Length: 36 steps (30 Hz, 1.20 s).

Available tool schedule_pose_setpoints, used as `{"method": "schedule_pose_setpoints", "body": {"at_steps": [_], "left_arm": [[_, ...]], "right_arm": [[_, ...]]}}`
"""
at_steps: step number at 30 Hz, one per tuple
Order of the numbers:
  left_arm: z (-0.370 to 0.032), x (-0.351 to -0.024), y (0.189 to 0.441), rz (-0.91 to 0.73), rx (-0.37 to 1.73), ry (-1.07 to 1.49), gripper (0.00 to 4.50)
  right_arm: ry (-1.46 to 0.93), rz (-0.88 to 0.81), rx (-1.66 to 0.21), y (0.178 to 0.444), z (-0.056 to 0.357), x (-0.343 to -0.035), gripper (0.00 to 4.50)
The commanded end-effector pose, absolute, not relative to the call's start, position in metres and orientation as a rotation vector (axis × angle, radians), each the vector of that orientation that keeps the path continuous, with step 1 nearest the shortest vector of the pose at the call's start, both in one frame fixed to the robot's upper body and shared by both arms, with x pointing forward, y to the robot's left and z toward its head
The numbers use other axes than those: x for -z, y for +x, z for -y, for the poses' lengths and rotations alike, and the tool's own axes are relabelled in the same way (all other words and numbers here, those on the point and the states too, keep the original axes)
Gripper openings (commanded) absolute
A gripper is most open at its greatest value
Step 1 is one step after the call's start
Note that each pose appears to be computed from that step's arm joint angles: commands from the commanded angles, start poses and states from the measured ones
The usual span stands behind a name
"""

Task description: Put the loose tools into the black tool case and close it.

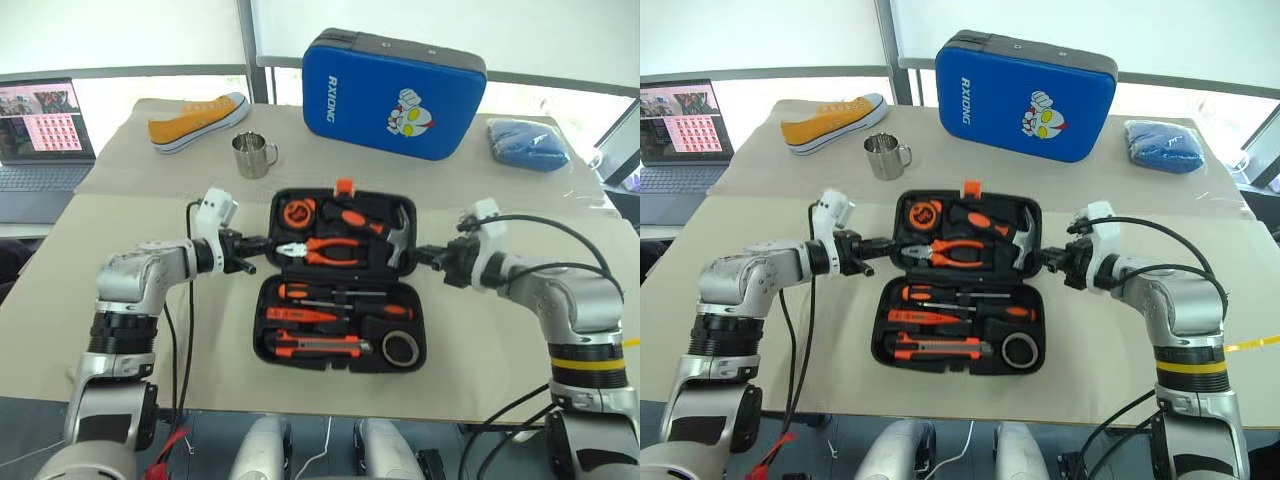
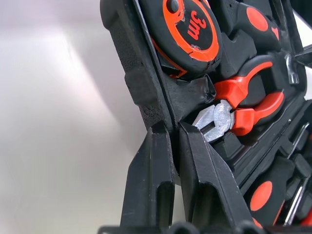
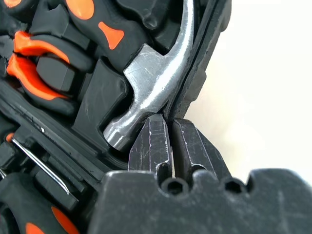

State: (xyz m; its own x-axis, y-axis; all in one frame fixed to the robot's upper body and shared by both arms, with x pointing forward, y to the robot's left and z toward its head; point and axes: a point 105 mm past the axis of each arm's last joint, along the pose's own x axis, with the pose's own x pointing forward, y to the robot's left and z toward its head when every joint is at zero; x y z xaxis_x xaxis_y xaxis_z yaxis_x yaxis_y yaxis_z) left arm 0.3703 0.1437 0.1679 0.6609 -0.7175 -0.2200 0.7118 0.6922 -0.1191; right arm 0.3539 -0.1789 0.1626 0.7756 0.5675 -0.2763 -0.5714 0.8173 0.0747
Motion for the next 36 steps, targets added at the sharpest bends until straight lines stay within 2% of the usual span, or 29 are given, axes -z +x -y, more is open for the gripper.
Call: {"method": "schedule_pose_setpoints", "body": {"at_steps": [1,9,15,20,26,28,29,30,31,33,35,36], "left_arm": [[-0.109,-0.197,0.35,0.006,0.939,0.112,0.03],[-0.131,-0.168,0.348,0.193,0.634,0.335,0.03],[-0.151,-0.175,0.334,0.382,0.479,0.487,0.03],[-0.169,-0.163,0.315,0.413,0.406,0.558,0.03],[-0.183,-0.142,0.299,0.347,0.37,0.569,0.03],[-0.195,-0.138,0.288,0.294,0.36,0.539,0.79],[-0.203,-0.139,0.283,0.255,0.35,0.517,0.89],[-0.211,-0.14,0.278,0.21,0.347,0.477,1.46],[-0.218,-0.141,0.274,0.16,0.351,0.434,1.84],[-0.234,-0.142,0.264,0.024,0.391,0.341,2.52],[-0.24,-0.143,0.247,-0.154,0.532,0.207,3.41],[-0.239,-0.145,0.239,-0.223,0.607,0.173,3.83]], "right_arm": [[-0.17,-0.045,-0.706,0.342,0.151,-0.196,0.0],[-0.309,0.069,-0.581,0.325,0.152,-0.167,0.0],[-0.465,0.19,-0.507,0.31,0.159,-0.161,0.0],[-0.708,0.279,-0.494,0.292,0.167,-0.148,0.0],[-0.854,0.32,-0.55,0.268,0.168,-0.123,0.0],[-0.873,0.309,-0.602,0.251,0.17,-0.118,0.81],[-0.875,0.296,-0.622,0.243,0.173,-0.12,0.95],[-0.869,0.278,-0.64,0.237,0.177,-0.123,1.43],[-0.844,0.257,-0.657,0.232,0.18,-0.13,1.77],[-0.755,0.166,-0.714,0.22,0.189,-0.142,2.37],[-0.678,0.005,-0.884,0.197,0.191,-0.141,3.15],[-0.65,-0.06,-0.967,0.185,0.19,-0.138,3.22]]}}
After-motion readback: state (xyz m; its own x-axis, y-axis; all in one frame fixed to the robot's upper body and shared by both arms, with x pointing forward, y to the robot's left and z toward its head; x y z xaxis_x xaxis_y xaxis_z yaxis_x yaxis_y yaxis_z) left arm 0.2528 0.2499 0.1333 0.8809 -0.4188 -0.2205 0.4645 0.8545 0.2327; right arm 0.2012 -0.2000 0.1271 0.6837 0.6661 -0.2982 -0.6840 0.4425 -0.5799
